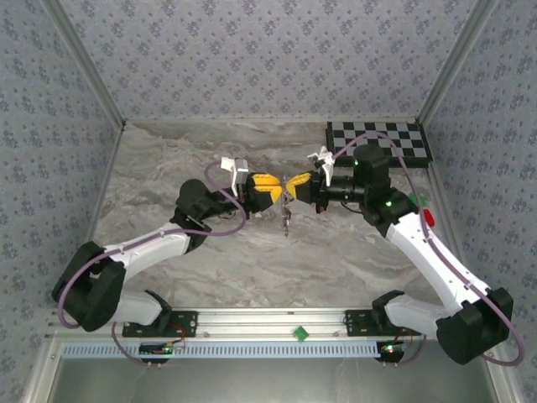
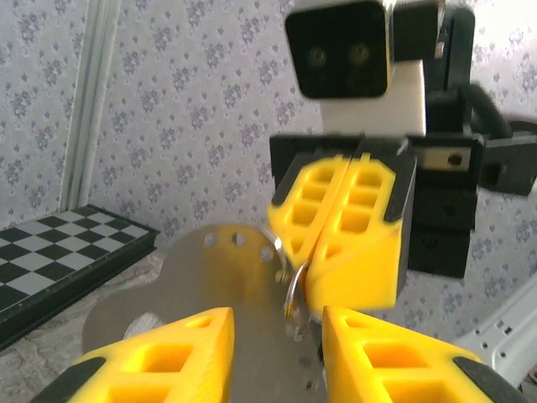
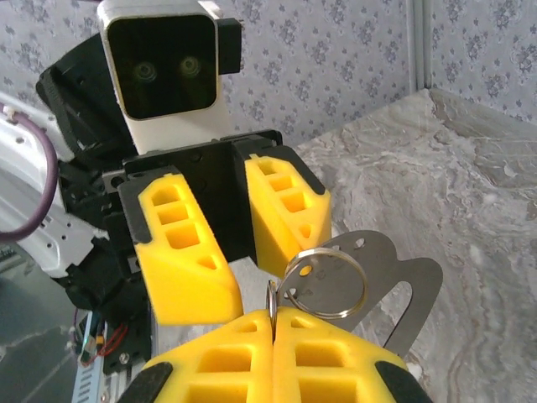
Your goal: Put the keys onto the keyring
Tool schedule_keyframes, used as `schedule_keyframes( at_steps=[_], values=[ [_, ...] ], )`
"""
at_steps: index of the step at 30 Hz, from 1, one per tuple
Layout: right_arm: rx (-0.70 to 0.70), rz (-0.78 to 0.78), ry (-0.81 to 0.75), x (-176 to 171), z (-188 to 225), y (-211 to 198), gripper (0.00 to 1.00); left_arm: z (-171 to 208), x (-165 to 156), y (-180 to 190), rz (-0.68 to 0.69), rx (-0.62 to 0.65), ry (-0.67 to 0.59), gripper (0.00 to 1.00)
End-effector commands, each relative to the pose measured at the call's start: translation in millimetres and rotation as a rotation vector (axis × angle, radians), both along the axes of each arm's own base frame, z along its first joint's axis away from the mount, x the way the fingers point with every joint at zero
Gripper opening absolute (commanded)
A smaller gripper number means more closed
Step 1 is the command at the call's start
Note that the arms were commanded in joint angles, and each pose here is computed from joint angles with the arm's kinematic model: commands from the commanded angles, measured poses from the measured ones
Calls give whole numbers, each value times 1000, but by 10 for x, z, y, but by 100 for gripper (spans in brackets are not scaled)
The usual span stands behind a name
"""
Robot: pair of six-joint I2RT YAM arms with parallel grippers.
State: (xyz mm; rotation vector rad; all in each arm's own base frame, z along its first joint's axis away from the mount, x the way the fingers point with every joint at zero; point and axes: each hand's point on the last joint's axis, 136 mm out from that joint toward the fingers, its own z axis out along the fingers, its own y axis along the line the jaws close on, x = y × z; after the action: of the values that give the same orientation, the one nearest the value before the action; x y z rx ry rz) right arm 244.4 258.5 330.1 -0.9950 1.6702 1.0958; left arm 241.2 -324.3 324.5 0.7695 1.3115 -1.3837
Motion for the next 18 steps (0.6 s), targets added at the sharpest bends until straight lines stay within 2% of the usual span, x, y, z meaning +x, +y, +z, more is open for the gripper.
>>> schedule_keyframes(
  at_steps=[1, 7, 18],
  values=[
    [-137, 29, 38, -108, -169, -64, 0, 84, -101, 37, -50, 61, -79, 32],
    [-268, 32, 70, -75, -182, -55, 0, 9, -111, 90, -67, 107, -94, 29],
    [-345, 110, 75, -148, -188, 108, 0, -52, -127, 36, -112, 116, -80, 29]
  ],
)
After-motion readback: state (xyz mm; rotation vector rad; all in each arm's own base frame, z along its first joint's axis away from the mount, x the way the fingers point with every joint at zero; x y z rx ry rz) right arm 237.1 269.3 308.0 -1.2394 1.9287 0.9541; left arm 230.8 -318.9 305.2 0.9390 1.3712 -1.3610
